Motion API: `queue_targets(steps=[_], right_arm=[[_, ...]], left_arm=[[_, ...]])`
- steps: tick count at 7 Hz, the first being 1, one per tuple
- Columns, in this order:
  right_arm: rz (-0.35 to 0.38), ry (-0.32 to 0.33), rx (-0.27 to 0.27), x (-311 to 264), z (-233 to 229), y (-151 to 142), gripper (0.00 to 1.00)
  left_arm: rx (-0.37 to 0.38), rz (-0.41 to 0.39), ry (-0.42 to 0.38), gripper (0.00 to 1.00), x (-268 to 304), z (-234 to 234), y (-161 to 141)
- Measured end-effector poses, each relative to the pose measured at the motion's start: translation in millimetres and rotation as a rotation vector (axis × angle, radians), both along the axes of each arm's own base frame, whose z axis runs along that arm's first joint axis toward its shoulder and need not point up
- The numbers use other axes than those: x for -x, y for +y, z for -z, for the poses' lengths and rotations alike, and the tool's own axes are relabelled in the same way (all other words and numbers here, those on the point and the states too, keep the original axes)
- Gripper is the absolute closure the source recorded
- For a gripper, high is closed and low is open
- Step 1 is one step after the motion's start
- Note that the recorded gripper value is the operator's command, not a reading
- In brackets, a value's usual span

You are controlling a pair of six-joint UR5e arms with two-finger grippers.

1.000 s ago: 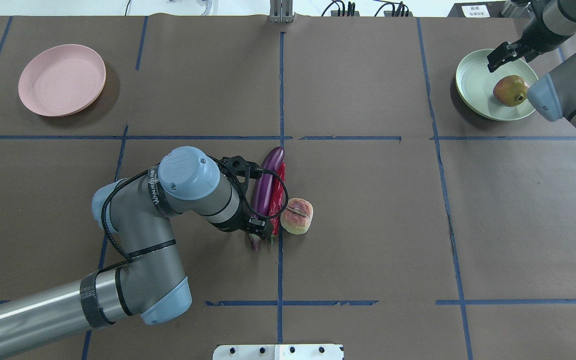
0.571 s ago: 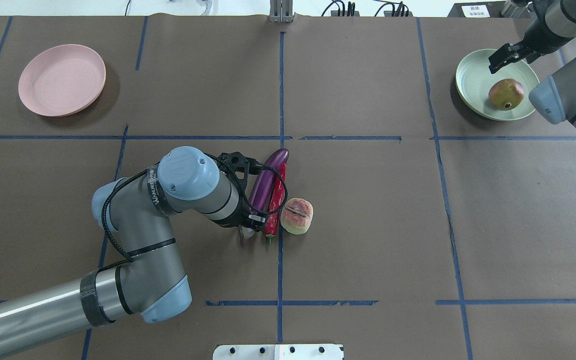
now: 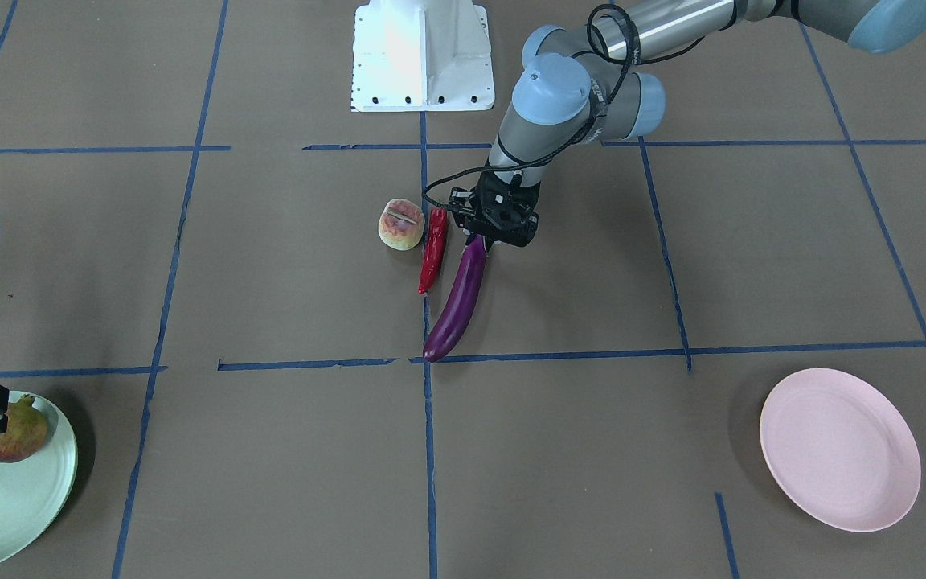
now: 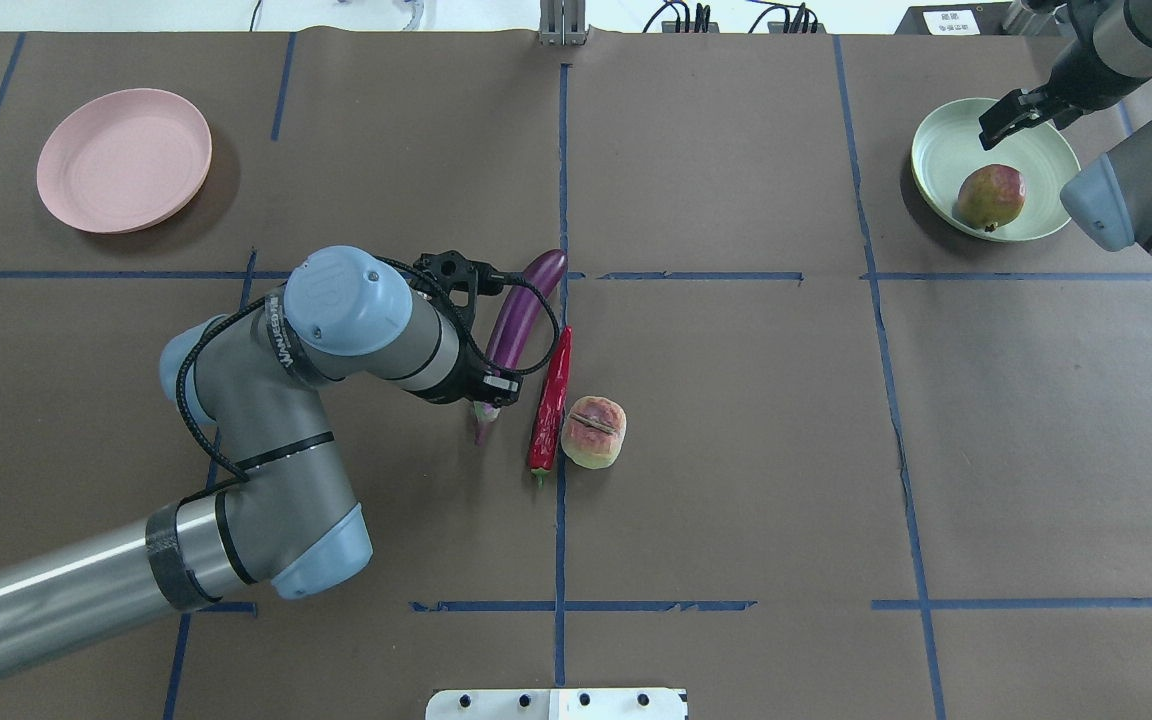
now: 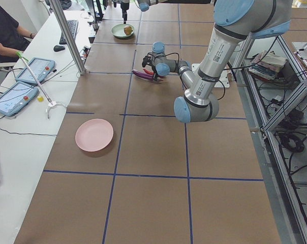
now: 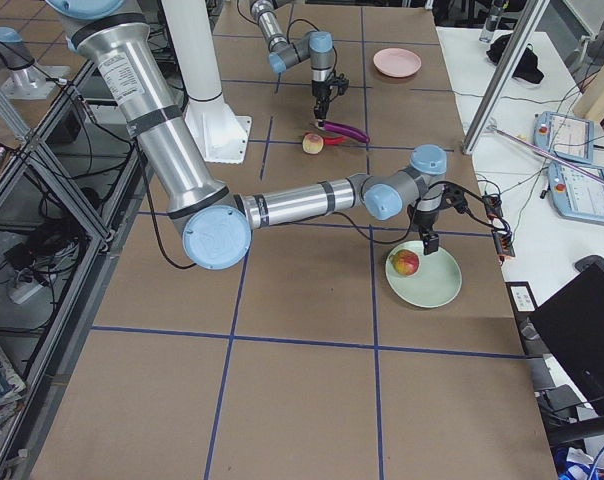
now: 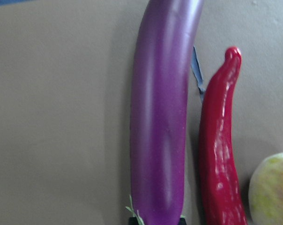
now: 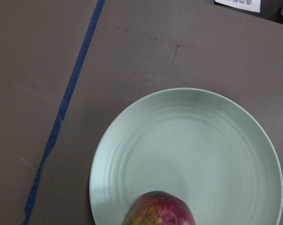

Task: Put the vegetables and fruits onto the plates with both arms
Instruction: 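Carry the eggplant to the pink plate while the right arm returns centerward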

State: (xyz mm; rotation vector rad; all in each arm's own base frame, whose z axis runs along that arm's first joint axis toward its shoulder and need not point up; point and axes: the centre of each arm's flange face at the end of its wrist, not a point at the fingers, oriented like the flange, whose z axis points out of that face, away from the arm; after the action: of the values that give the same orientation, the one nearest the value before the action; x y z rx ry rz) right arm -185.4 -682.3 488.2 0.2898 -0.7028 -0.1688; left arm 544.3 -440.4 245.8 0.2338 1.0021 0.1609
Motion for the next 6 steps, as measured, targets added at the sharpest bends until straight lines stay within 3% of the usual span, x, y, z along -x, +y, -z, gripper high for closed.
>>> queue_targets(steps=[2,3,6], right_arm=[[-0.010,-0.024,0.003,0,14,4,0.00],[-0.043,-0.063,0.030,-1,31,10,0.00],[-0.144,-0.216,0.137,29,95,71,0.00]], left_arm=[[0.041,0.131,-0.011,1.00,55,-15,-56],[0.057,0.200,-0.048,1.00,96,-43,-91],[0.014,0.261,-0.247,0.99,209,-145,-197]])
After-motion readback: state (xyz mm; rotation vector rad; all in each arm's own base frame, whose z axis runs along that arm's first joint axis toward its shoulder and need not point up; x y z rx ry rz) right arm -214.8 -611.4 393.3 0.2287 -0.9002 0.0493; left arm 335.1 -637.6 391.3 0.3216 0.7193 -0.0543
